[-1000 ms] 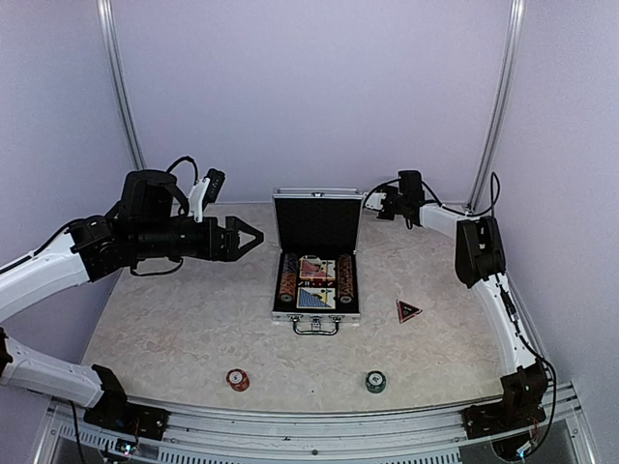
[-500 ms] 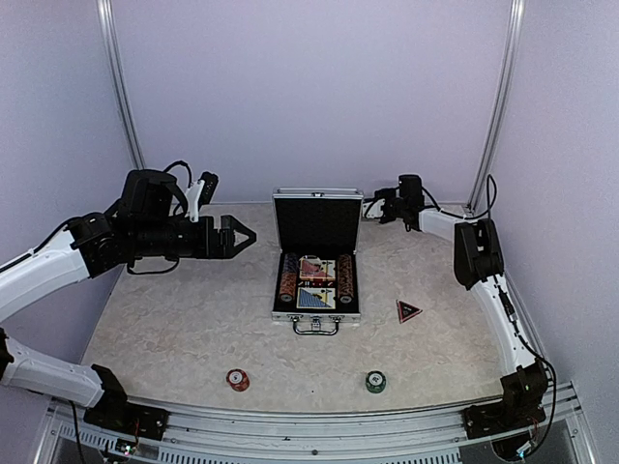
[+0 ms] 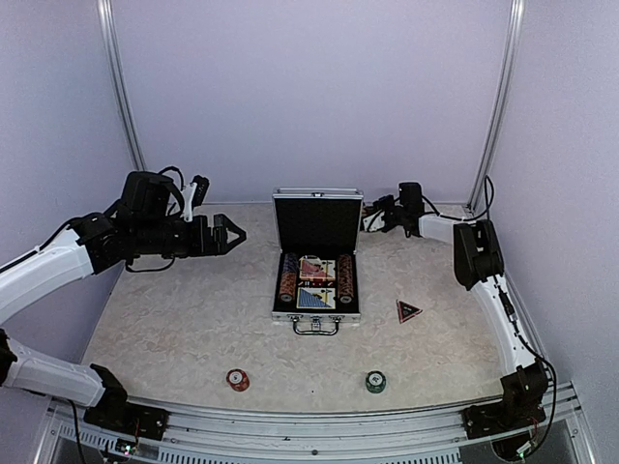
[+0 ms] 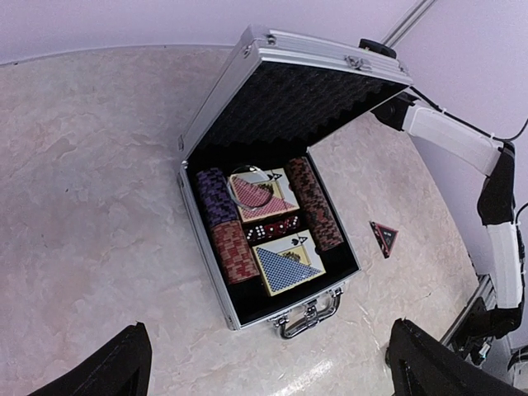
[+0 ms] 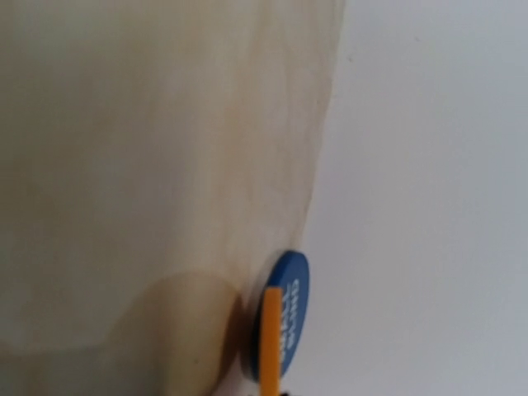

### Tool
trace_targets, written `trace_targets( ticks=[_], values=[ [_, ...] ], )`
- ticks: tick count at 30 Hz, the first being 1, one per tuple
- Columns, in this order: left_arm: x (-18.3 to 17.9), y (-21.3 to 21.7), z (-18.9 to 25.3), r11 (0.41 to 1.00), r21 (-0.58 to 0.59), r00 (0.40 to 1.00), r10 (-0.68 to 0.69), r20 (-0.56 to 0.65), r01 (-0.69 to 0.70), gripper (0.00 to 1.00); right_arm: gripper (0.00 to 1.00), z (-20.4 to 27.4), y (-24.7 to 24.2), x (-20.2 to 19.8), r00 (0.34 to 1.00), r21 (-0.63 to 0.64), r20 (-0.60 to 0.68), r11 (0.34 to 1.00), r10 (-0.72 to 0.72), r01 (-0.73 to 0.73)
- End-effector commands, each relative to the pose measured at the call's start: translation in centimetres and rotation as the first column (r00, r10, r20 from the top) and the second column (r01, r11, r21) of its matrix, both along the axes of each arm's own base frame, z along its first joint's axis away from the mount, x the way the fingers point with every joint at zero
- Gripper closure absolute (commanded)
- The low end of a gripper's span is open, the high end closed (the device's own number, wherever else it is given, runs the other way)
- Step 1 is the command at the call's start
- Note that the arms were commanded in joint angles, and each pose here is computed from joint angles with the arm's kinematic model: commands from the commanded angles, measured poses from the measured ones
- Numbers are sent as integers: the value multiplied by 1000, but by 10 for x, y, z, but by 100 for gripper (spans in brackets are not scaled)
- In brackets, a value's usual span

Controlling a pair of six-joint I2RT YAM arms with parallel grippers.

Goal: Pack up texas hold em set

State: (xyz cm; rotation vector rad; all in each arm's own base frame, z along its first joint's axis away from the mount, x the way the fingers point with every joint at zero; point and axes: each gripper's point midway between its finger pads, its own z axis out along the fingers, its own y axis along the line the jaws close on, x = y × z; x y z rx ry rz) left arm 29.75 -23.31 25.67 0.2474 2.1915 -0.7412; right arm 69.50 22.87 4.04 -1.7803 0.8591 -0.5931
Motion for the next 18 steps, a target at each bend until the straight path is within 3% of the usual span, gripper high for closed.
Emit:
trace_targets(
  ticks=[1,5,11,15,18],
  values=[
    [0,8,-5,1000,-13,1000,1,-4,-1,1,100,-40,-8,-23,992,-89,-112,994,53,-63],
    [2,13,-11,1000,-18,1000,2,-13,-2,1,100,-34,-11,-37,983,-131,-176,988,57,-80],
    [3,21,-15,999,-35,1000,3,-10,-4,1,100,5,-7,-47,976,-59,-209,996,57,-71],
    [5,24,-17,999,-42,1000,5,-7,-5,1,100,57,4,-37,981,165,-187,986,52,-20],
    [7,29,-19,999,-41,1000,17,-10,-18,1,100,93,8,-18,987,335,-160,941,7,47]
  ],
)
